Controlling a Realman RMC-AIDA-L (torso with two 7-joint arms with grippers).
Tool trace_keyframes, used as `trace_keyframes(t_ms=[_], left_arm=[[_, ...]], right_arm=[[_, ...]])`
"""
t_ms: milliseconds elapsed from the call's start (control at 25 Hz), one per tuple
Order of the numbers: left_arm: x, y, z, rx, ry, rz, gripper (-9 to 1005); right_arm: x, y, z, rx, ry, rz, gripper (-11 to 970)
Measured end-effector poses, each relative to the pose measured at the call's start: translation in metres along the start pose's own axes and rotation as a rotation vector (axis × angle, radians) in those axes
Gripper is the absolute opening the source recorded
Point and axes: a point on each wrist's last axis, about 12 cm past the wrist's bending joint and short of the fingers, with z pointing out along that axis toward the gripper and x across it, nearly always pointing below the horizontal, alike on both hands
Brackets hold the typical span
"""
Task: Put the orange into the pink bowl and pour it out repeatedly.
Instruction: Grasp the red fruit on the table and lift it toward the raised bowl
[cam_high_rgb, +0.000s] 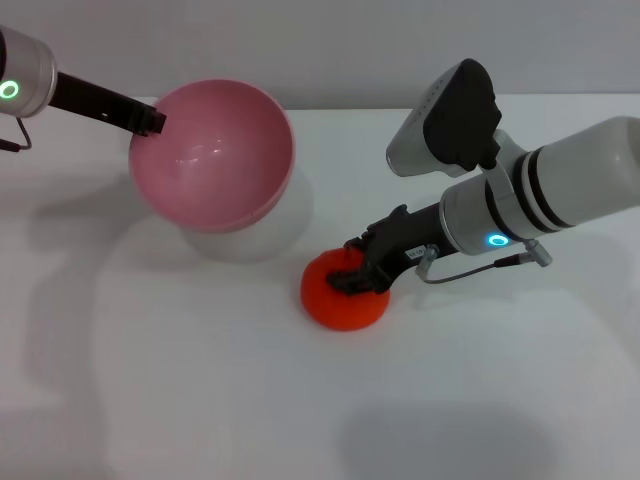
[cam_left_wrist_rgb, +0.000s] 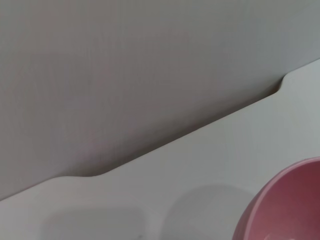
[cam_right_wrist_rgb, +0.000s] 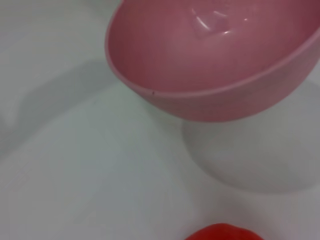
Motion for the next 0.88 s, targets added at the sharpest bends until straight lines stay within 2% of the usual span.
trace_keyframes(t_ms=[480,560,600,760,880], left_arm=[[0.003,0.001,0.0,-0.001,0.004,-0.002,42],[0.003,0.001,0.0,-0.002,0.004,-0.002,42],[0.003,0.001,0.0,-0.002,0.004,-0.002,42],[0.003,0.001,0.0,-0.003,0.004,-0.003,42],[0.003,0.002,0.0,-0.004,0.005,-0.003,42]], right_arm=[[0.001,0.0,-0.002,0.002,-0.007,-0.004,358],[-0.001,0.001,-0.004,0.004,-0.017,-0.01,268],[-0.002,0.0,-0.007,0.01,-0.029,-0.014,223],[-0.008,-0.003,-0.025,0.055,-0.097,-0.017,181],[-0.009,-0.009,-0.048,0.123,-0.159,-0.01,155]])
